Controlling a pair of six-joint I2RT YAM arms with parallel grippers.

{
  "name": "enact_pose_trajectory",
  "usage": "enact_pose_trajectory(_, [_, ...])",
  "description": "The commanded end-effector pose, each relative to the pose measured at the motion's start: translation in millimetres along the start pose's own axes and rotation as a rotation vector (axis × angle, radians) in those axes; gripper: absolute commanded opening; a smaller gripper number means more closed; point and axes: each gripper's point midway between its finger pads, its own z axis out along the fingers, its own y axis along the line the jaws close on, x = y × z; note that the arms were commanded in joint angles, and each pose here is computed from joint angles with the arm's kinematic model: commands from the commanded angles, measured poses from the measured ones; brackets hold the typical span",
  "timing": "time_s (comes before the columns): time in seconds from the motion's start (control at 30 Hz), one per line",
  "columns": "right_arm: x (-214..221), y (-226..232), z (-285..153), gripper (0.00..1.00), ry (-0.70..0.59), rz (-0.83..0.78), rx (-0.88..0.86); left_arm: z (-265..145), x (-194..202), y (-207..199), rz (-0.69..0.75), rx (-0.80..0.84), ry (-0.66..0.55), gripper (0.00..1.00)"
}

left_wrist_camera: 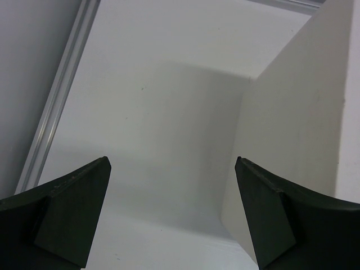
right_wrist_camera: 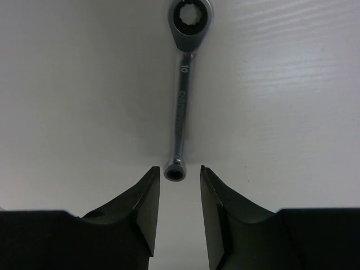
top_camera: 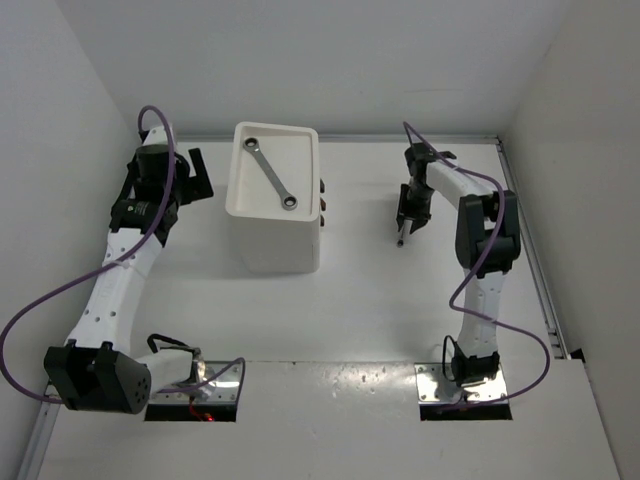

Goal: Sort the tools into containers

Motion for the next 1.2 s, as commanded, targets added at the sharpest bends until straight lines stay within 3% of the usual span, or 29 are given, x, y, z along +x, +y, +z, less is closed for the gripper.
enact_pose_trajectory(0.0, [-17, 13, -12, 0.35, -0.037, 0.031, -0.072, 1, -11, 6, -0.036, -0.020, -0.045, 0.99])
enact_pose_trajectory(1.07, [-31, 1, 28, 0.35, 0.034, 0.080, -0.036, 18, 4, 3, -0.025, -0.020, 0.002, 0.99])
enact_pose_trajectory(1.17, [-29, -2, 36, 0.29, 0.047, 0.081, -0.019, 18, 4, 3, -0.025, -0.020, 0.002, 0.99])
